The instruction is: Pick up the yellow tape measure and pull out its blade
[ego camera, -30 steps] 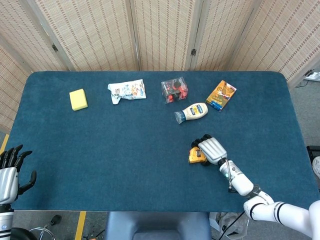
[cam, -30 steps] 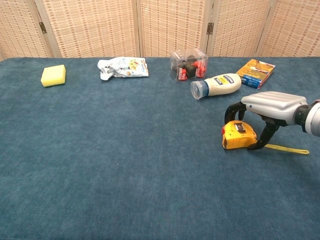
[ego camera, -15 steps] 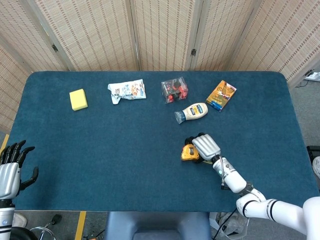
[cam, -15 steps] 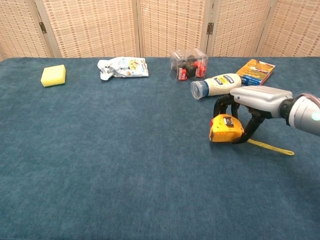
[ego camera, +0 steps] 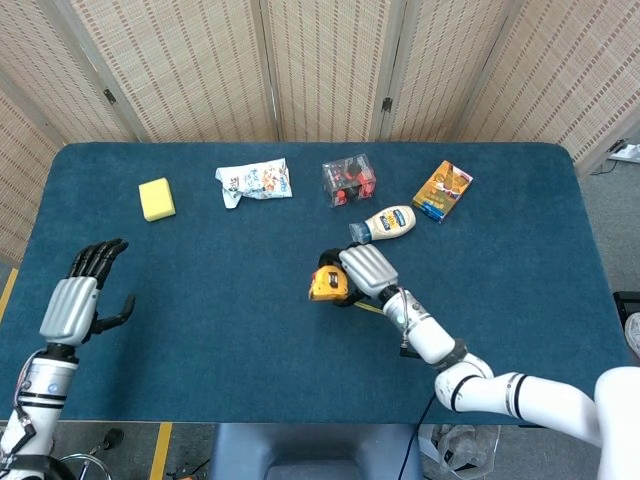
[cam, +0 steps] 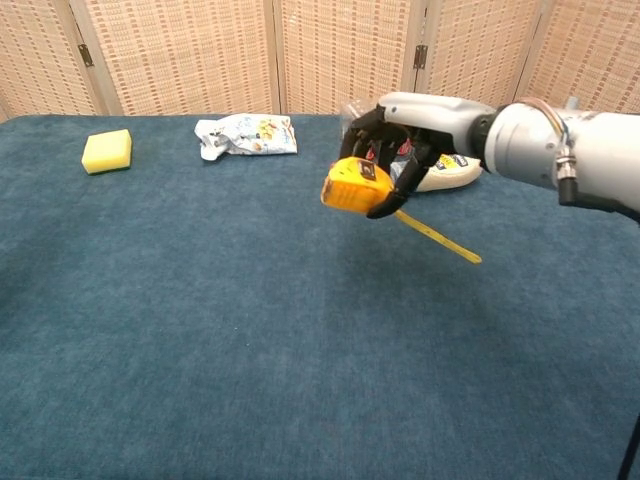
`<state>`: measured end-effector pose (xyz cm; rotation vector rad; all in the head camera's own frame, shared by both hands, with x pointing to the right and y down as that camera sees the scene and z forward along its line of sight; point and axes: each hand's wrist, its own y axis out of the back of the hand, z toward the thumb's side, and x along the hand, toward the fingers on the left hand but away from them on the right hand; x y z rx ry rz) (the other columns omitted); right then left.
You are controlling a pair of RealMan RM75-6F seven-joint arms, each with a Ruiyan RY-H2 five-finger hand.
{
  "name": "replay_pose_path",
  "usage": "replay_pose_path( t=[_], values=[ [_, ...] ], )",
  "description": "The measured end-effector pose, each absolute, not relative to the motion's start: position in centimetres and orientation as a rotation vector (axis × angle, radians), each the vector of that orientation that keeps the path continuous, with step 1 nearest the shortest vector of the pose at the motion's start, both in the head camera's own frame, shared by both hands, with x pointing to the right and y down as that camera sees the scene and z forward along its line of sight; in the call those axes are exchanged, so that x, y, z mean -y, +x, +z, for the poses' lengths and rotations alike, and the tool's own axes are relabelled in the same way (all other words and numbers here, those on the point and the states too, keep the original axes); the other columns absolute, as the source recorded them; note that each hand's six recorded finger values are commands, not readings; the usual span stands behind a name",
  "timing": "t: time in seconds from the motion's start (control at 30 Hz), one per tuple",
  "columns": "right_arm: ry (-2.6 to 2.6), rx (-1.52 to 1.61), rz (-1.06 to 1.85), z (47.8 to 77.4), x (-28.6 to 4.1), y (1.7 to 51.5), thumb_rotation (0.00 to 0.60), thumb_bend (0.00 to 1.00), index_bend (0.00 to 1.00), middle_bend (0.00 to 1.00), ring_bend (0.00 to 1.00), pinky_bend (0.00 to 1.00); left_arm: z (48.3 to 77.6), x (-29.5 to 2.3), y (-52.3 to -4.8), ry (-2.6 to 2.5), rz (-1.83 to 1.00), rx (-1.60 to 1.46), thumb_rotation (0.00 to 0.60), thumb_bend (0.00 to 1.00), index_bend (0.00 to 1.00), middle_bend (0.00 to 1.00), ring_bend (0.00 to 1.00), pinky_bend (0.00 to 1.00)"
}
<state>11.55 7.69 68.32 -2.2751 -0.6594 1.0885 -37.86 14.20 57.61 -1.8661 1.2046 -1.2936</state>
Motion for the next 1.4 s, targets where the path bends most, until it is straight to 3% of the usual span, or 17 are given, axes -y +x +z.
replay_pose_path(
  t=[0.2,0.57,1.4],
  values=[
    [-2.344,0.687,1.05,67.6,-6.9,7.2,0.6,0.18,0.63,0.56,0.47,0.27,58.9,-12.5,-33.9,-1.972,-1.252,-1.22,0.573,0.43,0.0,0.01,0.0,0.03],
    [-2.409,0.702,1.059,67.4,-6.3,2.0,0.6,0.18,0.63,0.56,0.47,0.27,60.7,-11.7,-28.5,-2.138,-1.264,-1.304,0.575,0.4,0.0,0.0,0.0,0.01],
    [-2.418,0.719,1.136,68.4,-5.9,-2.7,0.6,0.18,0.63,0.56,0.47,0.27,62.4,-12.9,-25.4,-2.292,-1.311,-1.429,0.574,0.37,0.0,0.0,0.0,0.0]
  ],
)
